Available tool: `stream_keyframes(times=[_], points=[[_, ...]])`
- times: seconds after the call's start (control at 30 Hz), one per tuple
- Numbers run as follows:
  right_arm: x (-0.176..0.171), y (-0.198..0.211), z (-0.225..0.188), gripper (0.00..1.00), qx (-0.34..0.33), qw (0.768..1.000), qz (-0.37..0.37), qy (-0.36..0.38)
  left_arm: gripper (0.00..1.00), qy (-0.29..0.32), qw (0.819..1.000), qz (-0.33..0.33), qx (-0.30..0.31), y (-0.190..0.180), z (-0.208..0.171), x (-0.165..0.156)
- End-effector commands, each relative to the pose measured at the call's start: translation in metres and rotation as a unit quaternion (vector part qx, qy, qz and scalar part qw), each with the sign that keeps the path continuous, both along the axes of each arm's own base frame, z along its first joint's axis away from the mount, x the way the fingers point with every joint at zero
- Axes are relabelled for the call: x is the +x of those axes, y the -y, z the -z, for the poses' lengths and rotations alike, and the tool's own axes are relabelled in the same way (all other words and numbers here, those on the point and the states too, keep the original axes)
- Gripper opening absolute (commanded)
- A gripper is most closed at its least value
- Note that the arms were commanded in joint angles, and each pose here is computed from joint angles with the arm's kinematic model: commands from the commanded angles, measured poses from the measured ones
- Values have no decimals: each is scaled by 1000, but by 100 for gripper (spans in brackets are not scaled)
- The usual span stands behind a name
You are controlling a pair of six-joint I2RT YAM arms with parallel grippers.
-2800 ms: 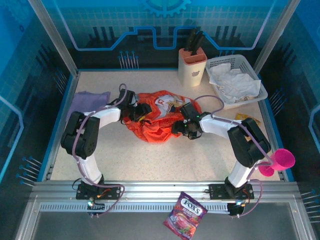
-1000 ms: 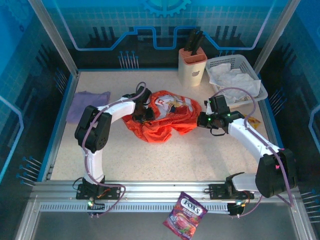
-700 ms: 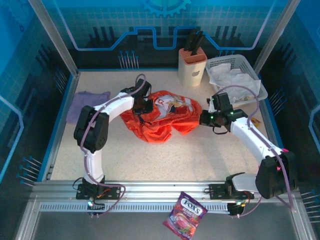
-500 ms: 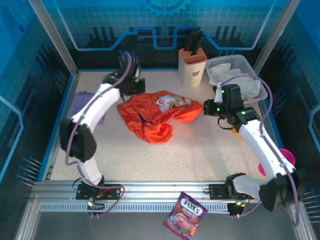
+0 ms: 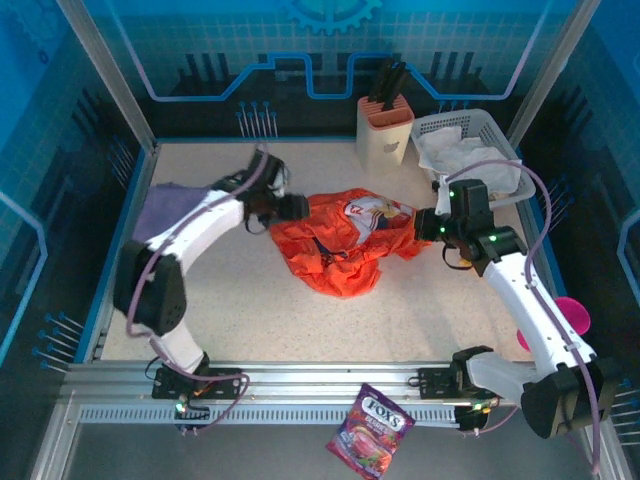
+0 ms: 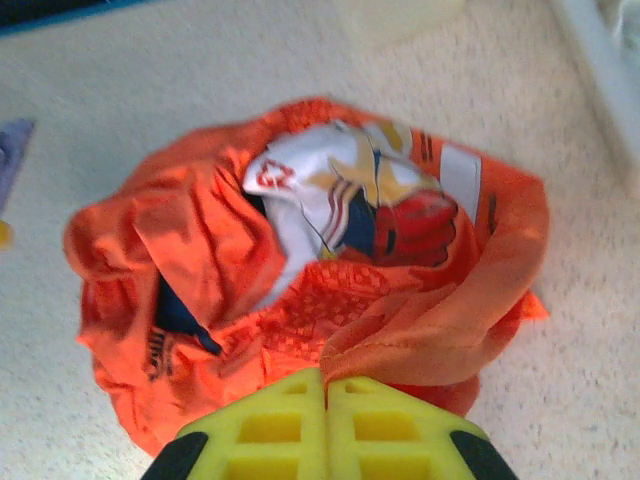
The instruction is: Fold and stack the t-shirts
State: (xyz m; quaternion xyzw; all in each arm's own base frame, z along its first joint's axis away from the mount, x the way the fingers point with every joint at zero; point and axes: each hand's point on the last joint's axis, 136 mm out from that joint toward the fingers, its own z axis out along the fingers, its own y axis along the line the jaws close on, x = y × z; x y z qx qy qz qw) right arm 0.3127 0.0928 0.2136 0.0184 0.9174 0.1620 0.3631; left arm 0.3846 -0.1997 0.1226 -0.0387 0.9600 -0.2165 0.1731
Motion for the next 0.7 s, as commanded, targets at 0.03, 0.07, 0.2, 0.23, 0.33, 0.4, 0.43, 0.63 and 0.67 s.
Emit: stream_keyframes(times=[0.03, 0.07, 0.2, 0.23, 0.33, 0.4, 0.43, 0.63, 0.67], points=[[-12, 3, 12, 0, 10, 1000, 3, -16, 67, 16, 997, 9, -74, 45, -5, 5], [-14, 2, 15, 0, 12, 1000, 2, -20, 67, 10, 997, 8, -70, 49, 1, 5], [-16, -1, 24, 0, 22, 999, -1, -29, 62, -8, 997, -4, -73, 66, 26, 7], [-16, -1, 24, 0, 25, 999, 0, -30, 62, -9, 998, -10, -67, 67, 33, 8], [-15, -3, 24, 0, 30, 999, -3, -31, 58, -23, 998, -24, -56, 68, 51, 12], [-15, -3, 24, 0, 28, 999, -2, -30, 57, -27, 998, -31, -37, 64, 59, 13], [-15, -3, 24, 0, 28, 999, -2, -31, 57, -26, 999, -35, -32, 62, 61, 14], [-14, -3, 26, 0, 26, 999, -4, -34, 56, -27, 998, -45, -20, 62, 75, 22], [-13, -3, 26, 0, 26, 999, -4, -33, 55, -28, 998, -45, -21, 63, 78, 23]])
